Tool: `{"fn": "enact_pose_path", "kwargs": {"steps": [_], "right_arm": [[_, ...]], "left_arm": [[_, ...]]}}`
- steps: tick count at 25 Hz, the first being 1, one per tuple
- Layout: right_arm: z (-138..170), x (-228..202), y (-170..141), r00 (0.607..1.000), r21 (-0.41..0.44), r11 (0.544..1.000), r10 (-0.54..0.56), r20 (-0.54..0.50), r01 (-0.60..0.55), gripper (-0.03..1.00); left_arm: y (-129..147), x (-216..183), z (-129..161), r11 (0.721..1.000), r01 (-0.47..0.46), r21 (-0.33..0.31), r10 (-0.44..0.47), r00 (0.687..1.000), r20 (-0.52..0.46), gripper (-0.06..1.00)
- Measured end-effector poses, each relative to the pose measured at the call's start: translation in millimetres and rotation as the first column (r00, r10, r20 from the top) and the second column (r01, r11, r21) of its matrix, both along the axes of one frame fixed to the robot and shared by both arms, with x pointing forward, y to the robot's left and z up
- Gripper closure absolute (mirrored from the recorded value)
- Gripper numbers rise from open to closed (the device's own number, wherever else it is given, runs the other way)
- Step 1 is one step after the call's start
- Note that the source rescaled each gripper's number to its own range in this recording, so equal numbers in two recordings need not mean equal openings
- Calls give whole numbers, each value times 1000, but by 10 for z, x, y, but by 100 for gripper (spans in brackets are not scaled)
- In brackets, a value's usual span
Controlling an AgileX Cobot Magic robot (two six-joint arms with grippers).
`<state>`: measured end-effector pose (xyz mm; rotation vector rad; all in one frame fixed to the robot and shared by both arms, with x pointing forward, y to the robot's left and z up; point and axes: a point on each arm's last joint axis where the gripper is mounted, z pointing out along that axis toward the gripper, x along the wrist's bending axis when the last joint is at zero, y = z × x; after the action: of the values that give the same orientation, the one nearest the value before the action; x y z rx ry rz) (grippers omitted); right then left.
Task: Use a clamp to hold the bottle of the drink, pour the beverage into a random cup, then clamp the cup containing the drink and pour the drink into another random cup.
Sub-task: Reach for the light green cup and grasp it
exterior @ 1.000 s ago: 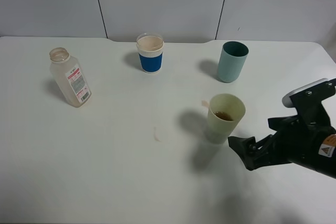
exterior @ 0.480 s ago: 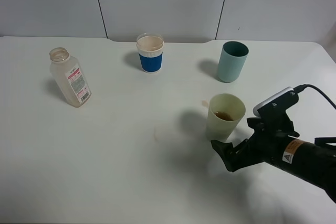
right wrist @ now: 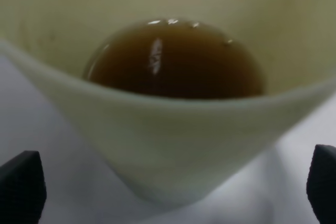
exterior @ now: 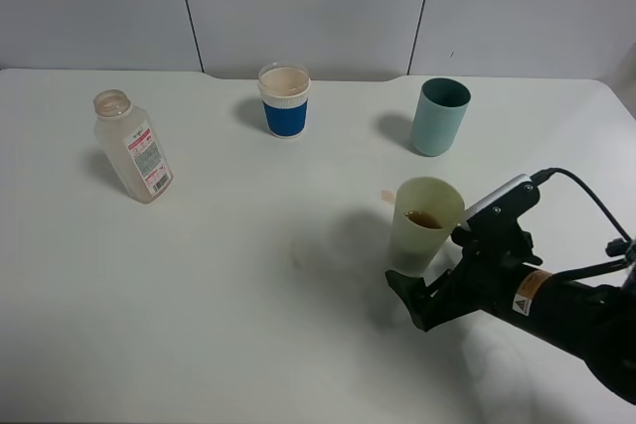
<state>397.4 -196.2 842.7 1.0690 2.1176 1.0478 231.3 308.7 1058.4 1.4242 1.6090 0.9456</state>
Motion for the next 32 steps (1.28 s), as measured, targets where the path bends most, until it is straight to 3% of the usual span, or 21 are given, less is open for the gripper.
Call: {"fn": "enact_pose_path", "kwargs": {"steps": [20, 21, 22, 23, 24, 25, 26, 32], "right_arm": [[46, 175, 164, 992, -12, 997, 80, 97, -79, -2], [49, 183, 173, 992, -10, 997, 82, 100, -81, 2], [50, 184, 180, 991, -9, 996, 88, 101, -87, 14], [50, 184, 180, 991, -9, 996, 88, 101, -87, 14], [51, 187, 187, 990, -7, 996, 92, 103, -92, 47], [51, 186, 187, 990, -7, 996, 93, 102, -93, 69], [52, 186, 189, 990, -6, 995, 95, 104, -95, 97], [52, 184, 192, 990, -5, 995, 98, 103, -98, 95]], "left_arm": [[0, 0, 0, 1000, 0, 0, 0, 1000, 0, -6], [0, 0, 0, 1000, 0, 0, 0, 1000, 0, -6], [0, 0, 0, 1000, 0, 0, 0, 1000, 0, -6], [0, 0, 0, 1000, 0, 0, 0, 1000, 0, -6], [0, 0, 0, 1000, 0, 0, 0, 1000, 0, -6], [0, 0, 0, 1000, 0, 0, 0, 1000, 0, -6], [0, 0, 0, 1000, 0, 0, 0, 1000, 0, -6], [0, 0, 0, 1000, 0, 0, 0, 1000, 0, -6]]}}
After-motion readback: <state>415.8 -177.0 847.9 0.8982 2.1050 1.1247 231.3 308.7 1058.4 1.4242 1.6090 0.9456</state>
